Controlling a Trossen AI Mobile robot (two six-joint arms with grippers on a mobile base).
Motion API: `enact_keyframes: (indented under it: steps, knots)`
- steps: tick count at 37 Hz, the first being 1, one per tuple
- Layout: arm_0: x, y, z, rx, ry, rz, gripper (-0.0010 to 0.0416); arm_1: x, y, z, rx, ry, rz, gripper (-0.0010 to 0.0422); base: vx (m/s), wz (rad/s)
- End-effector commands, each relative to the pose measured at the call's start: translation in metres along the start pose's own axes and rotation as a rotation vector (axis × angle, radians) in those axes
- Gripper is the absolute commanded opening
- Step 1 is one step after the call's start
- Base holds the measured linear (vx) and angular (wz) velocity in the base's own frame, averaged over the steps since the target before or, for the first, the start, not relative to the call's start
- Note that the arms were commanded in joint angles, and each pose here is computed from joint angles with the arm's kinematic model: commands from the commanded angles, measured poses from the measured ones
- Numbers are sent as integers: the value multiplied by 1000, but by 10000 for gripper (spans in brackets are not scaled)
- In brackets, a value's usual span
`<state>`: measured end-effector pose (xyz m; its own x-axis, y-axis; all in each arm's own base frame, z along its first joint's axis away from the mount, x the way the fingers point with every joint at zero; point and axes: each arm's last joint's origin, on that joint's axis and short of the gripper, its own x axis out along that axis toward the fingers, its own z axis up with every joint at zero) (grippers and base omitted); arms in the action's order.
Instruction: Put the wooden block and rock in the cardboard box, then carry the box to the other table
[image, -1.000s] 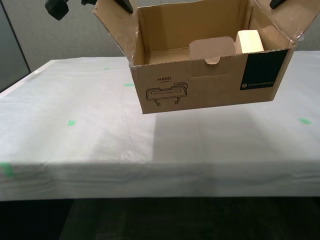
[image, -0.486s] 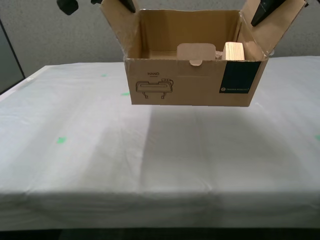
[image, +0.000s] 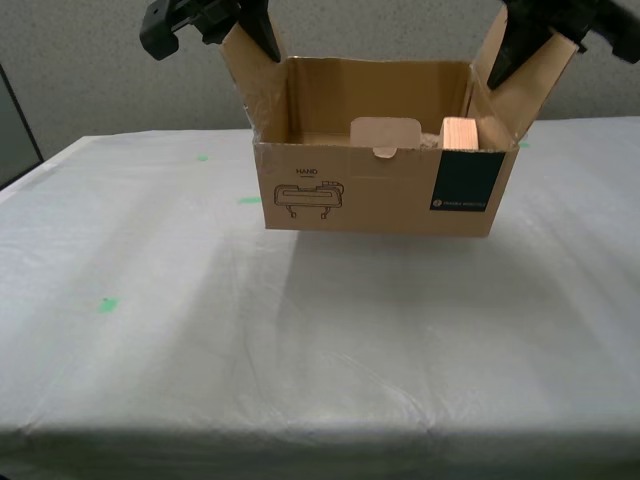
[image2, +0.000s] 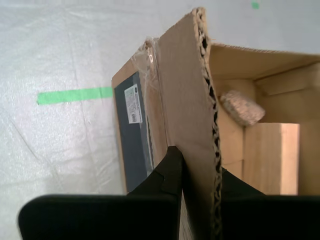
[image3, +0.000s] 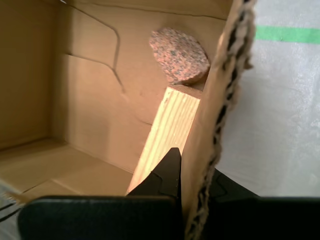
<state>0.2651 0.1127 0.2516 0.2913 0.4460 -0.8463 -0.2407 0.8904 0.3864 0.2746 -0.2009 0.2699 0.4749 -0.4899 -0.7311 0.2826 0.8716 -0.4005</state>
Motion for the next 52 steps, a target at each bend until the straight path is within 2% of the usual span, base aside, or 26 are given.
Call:
enact_keyframes:
  steps: [1,8,17,22,28,33,38,44,52]
  knots:
    - [11,0,12,-33,13,28,-1,2,4,8,-7,-33,-25,-1,0,0]
    - [19,2,35,-40,23,21,-1,7,14,13,-35,-38,-13,-1,-12,-8]
    - [-4,13,50,-65,-10,11,-1,11,14,15,-36,-37,-31,-1,-7,-1]
    - [-19,16,58,-97,-55,-69,-1,8,10,27,-40,-77,-38,-1,-16,-5]
    - [-27,18,65,-112,-81,-73,-1,12,-1,54,-21,-65,-61,-1,-2,0]
    - [-30,19,67,-115,-93,-71,-1,22,-8,71,15,-9,-33,-1,-1,-63]
    - [-28,12,69,-103,-90,-82,-1,38,-9,81,10,14,-19,-1,-2,-172]
    - [-22,2,70,-84,-85,-92,-1,50,-5,81,10,26,38,-1,-1,-19]
    - [-6,-7,76,-82,-62,-100,-1,51,-3,81,10,31,45,-1,0,0]
